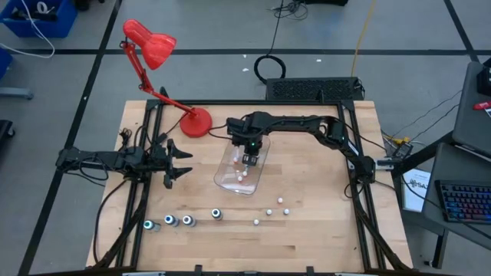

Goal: Pick & Place food coloring
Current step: Put the small green food coloring bottle into the transparent bin

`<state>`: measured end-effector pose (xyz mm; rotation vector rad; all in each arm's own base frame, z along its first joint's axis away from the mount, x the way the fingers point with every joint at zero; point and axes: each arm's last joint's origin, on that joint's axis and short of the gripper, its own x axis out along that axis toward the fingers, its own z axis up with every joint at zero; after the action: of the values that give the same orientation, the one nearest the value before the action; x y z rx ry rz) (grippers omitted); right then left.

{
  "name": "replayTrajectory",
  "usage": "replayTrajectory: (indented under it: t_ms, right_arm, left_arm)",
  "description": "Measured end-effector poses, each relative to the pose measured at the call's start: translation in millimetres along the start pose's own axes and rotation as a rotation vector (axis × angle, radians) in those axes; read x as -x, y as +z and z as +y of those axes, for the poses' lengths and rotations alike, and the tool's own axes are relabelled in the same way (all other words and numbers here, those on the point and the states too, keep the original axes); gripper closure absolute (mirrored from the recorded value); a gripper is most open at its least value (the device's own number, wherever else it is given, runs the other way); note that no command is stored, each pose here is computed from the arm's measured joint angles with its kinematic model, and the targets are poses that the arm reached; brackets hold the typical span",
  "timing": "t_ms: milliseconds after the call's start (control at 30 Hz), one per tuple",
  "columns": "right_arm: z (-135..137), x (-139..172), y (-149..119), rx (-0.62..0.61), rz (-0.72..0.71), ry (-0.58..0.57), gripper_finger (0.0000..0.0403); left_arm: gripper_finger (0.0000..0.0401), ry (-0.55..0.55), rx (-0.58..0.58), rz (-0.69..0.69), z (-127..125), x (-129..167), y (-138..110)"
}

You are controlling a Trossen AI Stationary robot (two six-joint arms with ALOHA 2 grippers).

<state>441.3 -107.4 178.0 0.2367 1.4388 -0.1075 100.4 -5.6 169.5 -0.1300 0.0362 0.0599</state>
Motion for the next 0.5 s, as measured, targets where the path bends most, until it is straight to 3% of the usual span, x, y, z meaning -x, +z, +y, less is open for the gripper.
replayTrajectory:
  t_ms: [67, 300, 500]
  right_arm:
    - [0.3, 2.4, 0.5, -0.011, -0.015, 0.003, 0.0352]
    - [0.0, 2.5, 2.7, -0.039, -0.037, 0.005, 0.0257]
    - [0.6, 3.0, 2.8, -0.049, -0.04, 0.006, 0.0237]
  left_arm:
    - [0.0148, 0.0, 0.0, 0.0, 0.0, 0.0, -0.1]
    - [0.0148, 0.0, 0.0, 0.0, 0.0, 0.0, 0.0]
    - [0.0148, 0.0, 0.0, 0.0, 0.0, 0.0, 0.0]
